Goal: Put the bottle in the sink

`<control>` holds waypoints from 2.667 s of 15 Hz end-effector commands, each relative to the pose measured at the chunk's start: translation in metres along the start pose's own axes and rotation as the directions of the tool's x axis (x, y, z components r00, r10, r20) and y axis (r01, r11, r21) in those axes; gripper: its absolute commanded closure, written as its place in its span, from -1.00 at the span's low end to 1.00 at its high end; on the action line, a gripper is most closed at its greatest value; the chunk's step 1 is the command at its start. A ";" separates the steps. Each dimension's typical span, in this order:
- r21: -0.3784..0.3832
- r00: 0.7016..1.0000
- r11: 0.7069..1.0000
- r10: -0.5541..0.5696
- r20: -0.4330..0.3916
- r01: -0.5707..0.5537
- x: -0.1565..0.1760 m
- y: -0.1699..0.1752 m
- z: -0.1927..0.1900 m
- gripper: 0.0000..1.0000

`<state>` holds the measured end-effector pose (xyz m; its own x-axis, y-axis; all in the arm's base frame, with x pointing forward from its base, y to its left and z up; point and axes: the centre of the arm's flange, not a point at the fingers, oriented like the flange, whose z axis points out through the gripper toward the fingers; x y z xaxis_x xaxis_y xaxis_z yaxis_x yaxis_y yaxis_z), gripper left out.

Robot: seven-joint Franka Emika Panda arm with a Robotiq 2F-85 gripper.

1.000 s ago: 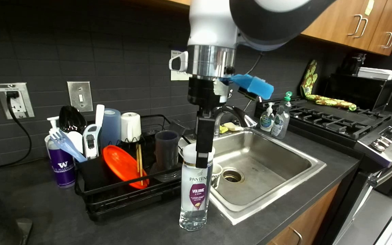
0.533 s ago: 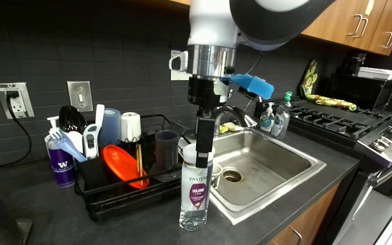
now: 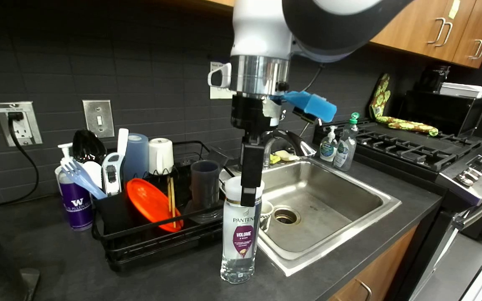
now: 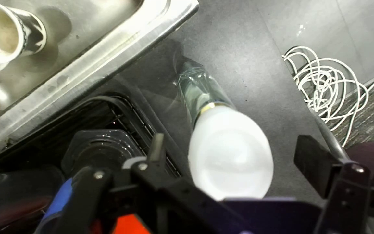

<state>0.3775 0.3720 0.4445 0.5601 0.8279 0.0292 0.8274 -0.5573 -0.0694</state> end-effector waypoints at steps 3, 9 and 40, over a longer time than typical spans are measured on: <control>0.000 1.000 1.000 0.000 0.000 0.000 0.000 0.000 0.000 -1.00; 0.000 1.000 1.000 0.000 0.000 0.000 0.000 0.000 0.000 -1.00; -0.011 0.997 0.998 -0.058 0.046 0.059 0.004 -0.003 0.014 -0.01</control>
<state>0.3762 0.3737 0.4318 0.5254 0.8508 -0.0047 0.8494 -0.5248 -0.0555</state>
